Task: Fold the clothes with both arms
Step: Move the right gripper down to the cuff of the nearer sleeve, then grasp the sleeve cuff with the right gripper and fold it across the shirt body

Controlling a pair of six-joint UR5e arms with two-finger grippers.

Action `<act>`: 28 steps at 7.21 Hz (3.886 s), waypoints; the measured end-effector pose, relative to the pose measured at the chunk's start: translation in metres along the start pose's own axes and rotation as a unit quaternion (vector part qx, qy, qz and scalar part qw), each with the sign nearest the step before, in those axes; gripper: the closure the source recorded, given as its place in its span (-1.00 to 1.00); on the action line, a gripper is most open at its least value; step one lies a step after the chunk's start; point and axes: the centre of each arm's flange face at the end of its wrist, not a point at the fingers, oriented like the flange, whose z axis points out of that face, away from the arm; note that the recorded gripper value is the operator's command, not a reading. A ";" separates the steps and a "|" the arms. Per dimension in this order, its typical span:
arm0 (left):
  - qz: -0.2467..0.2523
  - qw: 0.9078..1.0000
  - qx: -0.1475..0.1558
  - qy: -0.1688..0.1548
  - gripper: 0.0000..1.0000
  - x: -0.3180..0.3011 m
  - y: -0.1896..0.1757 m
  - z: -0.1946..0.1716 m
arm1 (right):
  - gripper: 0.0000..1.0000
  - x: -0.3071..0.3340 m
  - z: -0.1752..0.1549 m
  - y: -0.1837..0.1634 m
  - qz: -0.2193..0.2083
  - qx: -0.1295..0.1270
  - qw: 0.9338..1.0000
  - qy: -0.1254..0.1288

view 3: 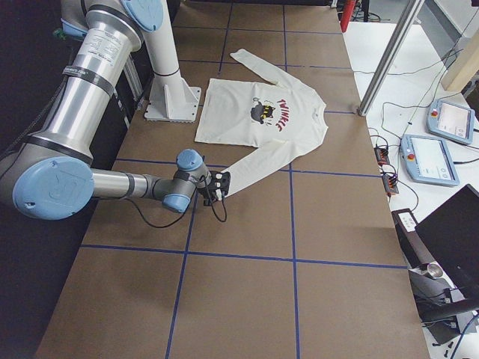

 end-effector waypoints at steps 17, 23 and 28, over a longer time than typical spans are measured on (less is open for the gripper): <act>-0.007 1.000 -0.006 0.000 -1.00 -0.004 0.004 0.004 | 1.00 -0.646 -0.079 -0.252 -0.044 0.104 0.994 0.011; -0.012 1.000 -0.012 0.000 -1.00 -0.007 0.013 0.007 | -0.97 -0.763 0.024 -0.217 0.012 0.133 0.991 0.008; 0.027 0.999 0.029 -0.002 -1.00 0.010 -0.016 -0.010 | -1.00 -0.752 0.012 -0.287 0.054 0.114 0.992 0.011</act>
